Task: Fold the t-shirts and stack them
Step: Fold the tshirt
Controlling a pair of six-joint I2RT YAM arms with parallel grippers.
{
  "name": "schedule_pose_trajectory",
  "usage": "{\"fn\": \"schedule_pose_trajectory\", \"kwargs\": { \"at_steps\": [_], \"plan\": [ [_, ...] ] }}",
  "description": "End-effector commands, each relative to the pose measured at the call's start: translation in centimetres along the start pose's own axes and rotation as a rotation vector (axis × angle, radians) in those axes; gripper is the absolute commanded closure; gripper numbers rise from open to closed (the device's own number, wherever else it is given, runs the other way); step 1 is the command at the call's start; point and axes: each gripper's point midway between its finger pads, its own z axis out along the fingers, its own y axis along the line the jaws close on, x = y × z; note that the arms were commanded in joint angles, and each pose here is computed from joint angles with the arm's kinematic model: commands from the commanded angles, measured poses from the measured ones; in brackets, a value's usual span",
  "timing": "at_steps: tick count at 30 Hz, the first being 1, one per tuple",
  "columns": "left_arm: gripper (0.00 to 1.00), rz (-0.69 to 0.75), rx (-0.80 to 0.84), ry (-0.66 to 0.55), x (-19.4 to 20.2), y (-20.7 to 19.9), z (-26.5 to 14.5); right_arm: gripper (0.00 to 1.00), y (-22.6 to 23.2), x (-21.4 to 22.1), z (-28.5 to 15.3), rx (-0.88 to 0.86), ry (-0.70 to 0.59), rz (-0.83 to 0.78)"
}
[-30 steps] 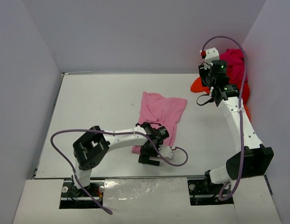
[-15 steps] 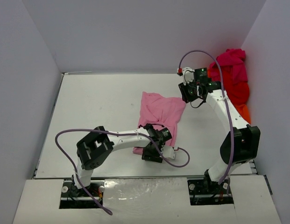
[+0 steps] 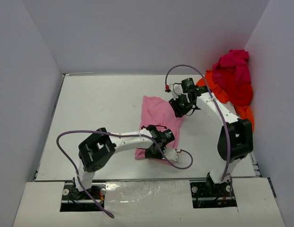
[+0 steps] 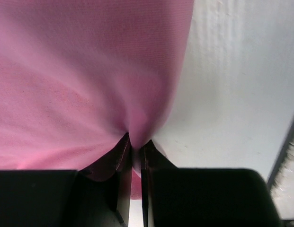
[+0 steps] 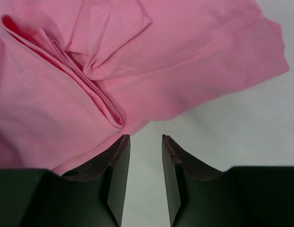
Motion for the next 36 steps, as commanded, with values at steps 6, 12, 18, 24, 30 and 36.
{"fn": "schedule_pose_trajectory", "kwargs": {
  "at_steps": [6,12,18,24,30,36],
  "plan": [
    [1.0,-0.02,0.184,0.007,2.2,-5.8,-5.8,0.71,4.0,4.5,6.0,-0.177,0.244,-0.053],
    [1.0,-0.032,0.2,-0.011,2.4,-6.9,-8.2,0.71,7.3,7.6,7.8,-0.243,0.387,-0.135],
    [1.0,-0.028,0.182,-0.043,2.3,-7.3,-12.7,0.71,9.2,8.9,8.0,-0.266,0.444,-0.21],
    [1.0,0.001,0.099,-0.067,1.8,-5.8,-16.2,0.72,7.3,4.9,5.9,-0.131,0.325,-0.241],
    [1.0,0.025,0.051,-0.081,1.2,-4.1,-18.3,0.72,5.5,-0.1,2.0,0.008,0.161,-0.249],
    [1.0,0.016,0.081,-0.108,0.8,-4.6,-18.6,0.71,5.8,-3.2,-1.8,0.045,-0.011,-0.236]
  ]
}}
